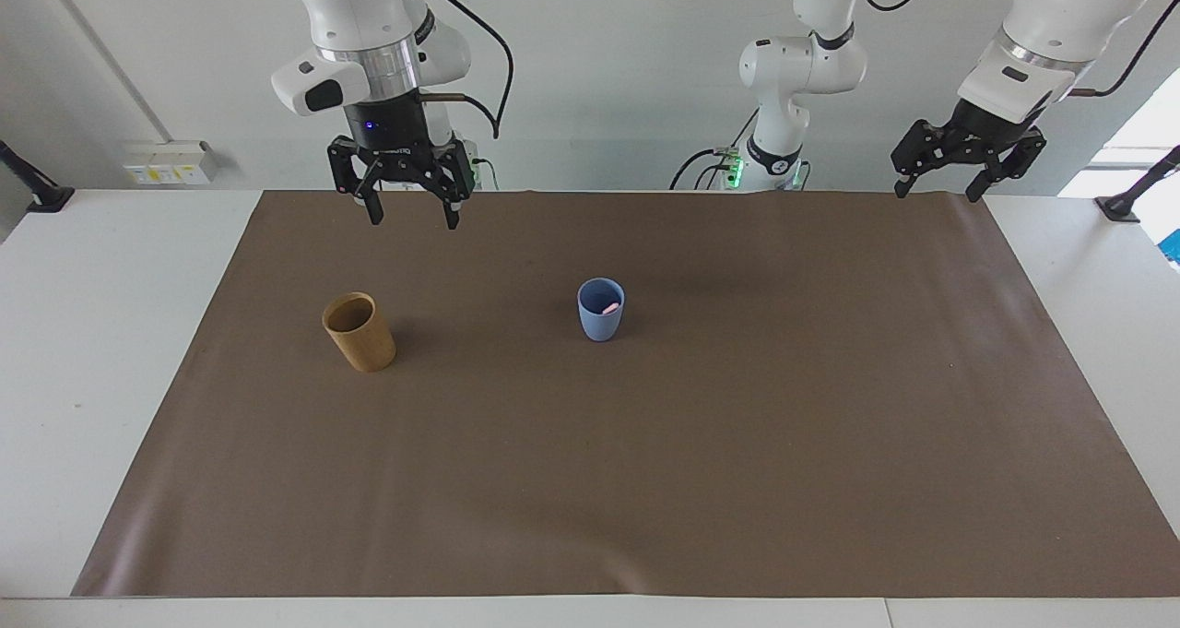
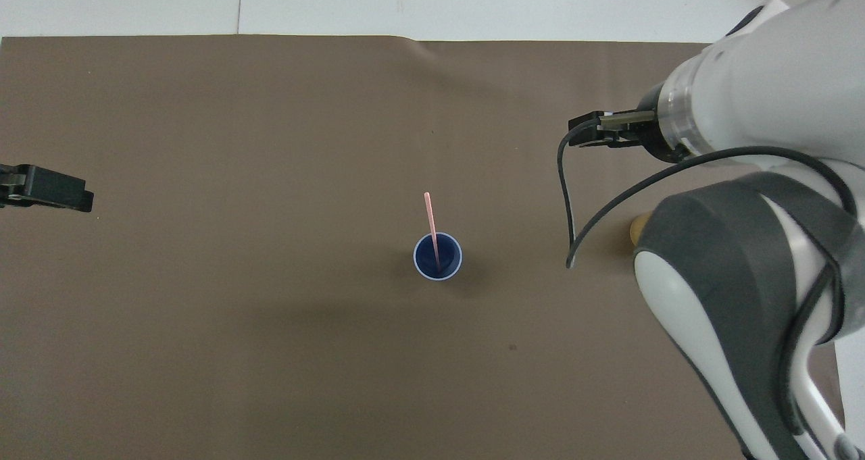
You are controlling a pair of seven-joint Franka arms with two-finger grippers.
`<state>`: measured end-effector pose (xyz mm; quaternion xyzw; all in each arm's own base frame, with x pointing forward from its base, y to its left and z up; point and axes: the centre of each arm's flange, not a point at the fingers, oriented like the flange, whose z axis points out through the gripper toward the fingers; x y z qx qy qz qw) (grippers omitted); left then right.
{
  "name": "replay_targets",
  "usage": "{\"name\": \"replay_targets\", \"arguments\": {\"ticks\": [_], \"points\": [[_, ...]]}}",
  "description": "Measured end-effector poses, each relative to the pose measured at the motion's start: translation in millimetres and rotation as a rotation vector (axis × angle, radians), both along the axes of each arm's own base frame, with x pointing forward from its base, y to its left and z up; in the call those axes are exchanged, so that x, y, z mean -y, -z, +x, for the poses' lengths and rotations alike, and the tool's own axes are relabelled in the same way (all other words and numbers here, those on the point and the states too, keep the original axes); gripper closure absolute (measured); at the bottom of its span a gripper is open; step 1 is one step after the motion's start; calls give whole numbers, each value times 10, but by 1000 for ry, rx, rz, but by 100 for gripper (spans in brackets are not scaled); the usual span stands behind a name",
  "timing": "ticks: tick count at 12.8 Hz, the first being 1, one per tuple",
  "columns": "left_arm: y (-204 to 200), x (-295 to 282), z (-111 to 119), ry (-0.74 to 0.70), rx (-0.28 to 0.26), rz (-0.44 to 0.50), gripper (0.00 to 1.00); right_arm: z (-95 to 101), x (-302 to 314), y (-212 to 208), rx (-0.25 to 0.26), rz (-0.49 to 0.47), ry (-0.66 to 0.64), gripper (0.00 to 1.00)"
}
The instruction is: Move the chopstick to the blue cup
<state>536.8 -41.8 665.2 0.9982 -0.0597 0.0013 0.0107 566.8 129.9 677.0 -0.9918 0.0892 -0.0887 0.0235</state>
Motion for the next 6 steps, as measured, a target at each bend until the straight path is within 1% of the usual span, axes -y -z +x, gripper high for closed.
{"name": "replay_targets", "arguments": {"ticks": [3,4,6], "points": [[0,0,0,0,0,0,0,-117,490,-179,-20,8,83,0],[0,0,0,0,0,0,0,-136,617,-193,-31,7,105,0],[0,0,0,0,0,0,0,-151,855,-225,-33,7,143,0]]}}
